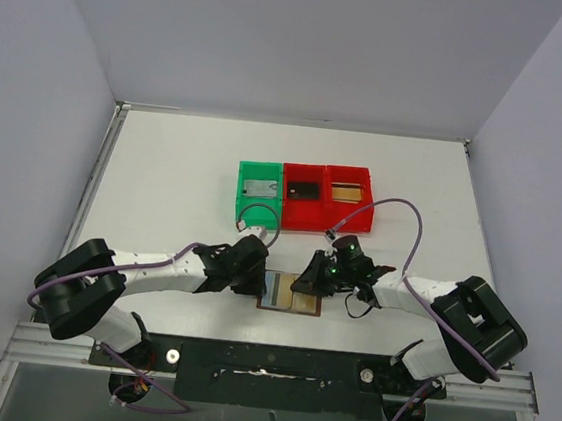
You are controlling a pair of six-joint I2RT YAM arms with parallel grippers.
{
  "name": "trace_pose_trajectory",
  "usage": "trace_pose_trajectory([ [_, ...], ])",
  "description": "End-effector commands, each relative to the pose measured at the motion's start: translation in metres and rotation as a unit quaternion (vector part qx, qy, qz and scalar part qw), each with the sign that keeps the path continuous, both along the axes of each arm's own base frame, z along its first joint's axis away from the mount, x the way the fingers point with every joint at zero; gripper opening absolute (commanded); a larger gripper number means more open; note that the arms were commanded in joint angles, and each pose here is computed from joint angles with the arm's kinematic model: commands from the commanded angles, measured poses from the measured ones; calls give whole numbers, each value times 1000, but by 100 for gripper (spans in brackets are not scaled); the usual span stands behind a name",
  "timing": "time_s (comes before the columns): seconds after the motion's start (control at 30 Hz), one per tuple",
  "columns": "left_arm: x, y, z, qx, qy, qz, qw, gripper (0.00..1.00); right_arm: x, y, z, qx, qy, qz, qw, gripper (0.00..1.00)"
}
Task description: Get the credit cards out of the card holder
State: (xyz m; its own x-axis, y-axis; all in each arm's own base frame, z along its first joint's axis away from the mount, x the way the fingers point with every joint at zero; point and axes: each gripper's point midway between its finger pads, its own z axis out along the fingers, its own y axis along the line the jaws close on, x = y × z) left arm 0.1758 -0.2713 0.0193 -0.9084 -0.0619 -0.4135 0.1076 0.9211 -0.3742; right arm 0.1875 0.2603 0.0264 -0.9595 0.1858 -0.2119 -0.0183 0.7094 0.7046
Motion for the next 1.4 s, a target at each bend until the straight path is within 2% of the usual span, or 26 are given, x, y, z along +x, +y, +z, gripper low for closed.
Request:
trace_pose_trajectory([
  [0.0,-7,5,-12,20,19,-10,1000,23,5,1,9,10,-16,-2,1000,5],
  [0.33,-7,4,-11,20,18,-10,1000,23,1,-3,15,9,-27,31,999,5],
  [0.53,-5,2,-10,19,16,-12,1000,24,3,-9,13,8,-29,11,1000,6],
  [0.63,-1,-5,-1,9,10,-16,1000,30,5,-7,13,19,-28,0,999,8],
  [0.8,11,-21,23,-16,-14,-16,1000,48,7,-5,7,14,-20,-5,1000,8],
  [0.87,12,-24,24,-17,-18,-20,999,51,7,-6,5,11,-20,-7,1000,8],
  [1.2,2,-4,-18,99,2,-31,995,51,6,-7,6,17,-24,-8,1000,9],
  [1.37,-8,1,-29,137,11,-35,990,38,6,-6,9,21,-26,-10,999,9],
])
